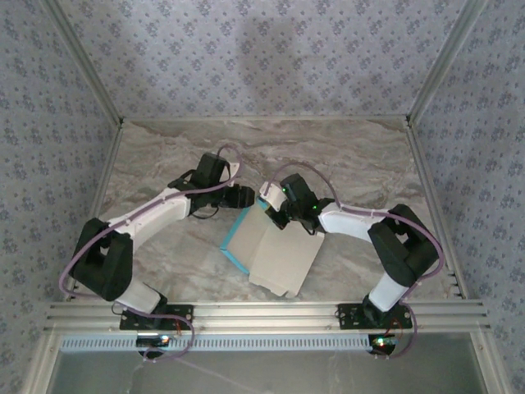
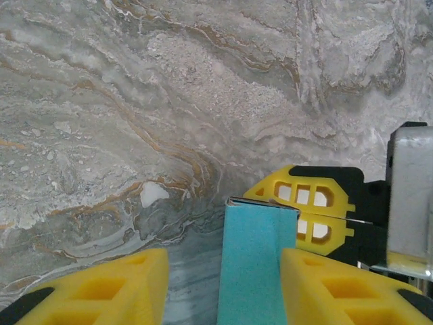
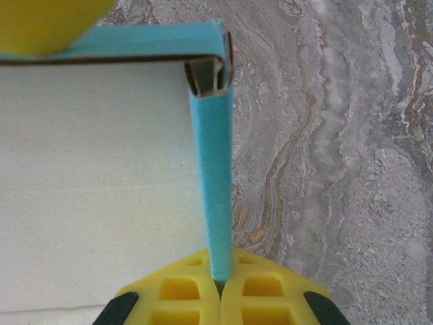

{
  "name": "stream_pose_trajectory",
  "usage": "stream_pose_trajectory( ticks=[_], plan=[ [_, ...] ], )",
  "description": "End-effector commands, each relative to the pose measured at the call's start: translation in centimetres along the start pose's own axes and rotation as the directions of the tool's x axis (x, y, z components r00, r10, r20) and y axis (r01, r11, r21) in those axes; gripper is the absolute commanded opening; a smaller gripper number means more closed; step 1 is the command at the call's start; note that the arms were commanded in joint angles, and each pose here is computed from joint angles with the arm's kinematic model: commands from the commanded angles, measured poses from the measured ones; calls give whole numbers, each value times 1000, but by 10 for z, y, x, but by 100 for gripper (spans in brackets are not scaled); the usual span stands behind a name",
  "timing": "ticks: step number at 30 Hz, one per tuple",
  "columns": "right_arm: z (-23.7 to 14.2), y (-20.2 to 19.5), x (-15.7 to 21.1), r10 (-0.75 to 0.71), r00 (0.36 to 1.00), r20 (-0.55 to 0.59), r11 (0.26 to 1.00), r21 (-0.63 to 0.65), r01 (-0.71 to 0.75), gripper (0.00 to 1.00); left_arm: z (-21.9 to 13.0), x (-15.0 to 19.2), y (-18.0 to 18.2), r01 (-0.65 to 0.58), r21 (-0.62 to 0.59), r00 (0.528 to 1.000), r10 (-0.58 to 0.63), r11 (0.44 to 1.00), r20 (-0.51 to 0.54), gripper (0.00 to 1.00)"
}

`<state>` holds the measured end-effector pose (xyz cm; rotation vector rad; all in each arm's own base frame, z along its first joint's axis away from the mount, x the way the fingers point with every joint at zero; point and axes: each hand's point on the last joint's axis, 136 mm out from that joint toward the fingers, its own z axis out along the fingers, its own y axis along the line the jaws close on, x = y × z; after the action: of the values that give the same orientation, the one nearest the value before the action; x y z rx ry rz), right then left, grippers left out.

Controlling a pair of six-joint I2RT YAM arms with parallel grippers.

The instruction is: Fold the paper box

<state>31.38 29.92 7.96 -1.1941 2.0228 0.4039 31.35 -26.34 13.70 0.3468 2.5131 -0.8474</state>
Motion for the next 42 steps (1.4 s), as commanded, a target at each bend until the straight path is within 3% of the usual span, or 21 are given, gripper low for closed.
stream_pose_trajectory(
  ticks=[1, 11, 22, 27, 31, 35, 38, 42],
  plan=[
    [-3, 4, -21, 1, 998, 62, 1000, -16, 0, 0, 10, -5, 2, 10, 1, 1000, -10, 1000, 7, 46],
    [-6, 11, -32, -16, 994, 104, 999, -32, 19, 0, 33, 13, -2, 48, 28, 997, -46, 998, -65, 43],
    [13, -12, -7, -64, 997, -35, 984, 163, 68, 0, 24, 10, -23, 111, 123, 994, -108, 986, -33, 43],
    [21, -6, -5, -85, 995, -44, 985, 147, 90, 0, 25, 10, -24, 156, 147, 988, -154, 977, -25, 43],
    [14, 1, -15, -96, 995, -25, 990, 99, 98, 30, 24, 11, -3, 201, 111, 979, -202, 973, -5, 41],
    [-17, -3, -37, -66, 998, 21, 996, 65, 64, 56, 19, 9, 33, 268, 52, 962, -270, 962, 48, 41],
    [-39, -8, -53, -40, 998, 58, 999, 33, 38, 63, 13, 3, 51, 292, 24, 953, -293, 956, 83, 44],
    [-68, -9, -75, -28, 996, 87, 1000, 11, 27, 67, 2, -8, 54, 226, -30, 968, -221, 974, 116, 52]
  ],
)
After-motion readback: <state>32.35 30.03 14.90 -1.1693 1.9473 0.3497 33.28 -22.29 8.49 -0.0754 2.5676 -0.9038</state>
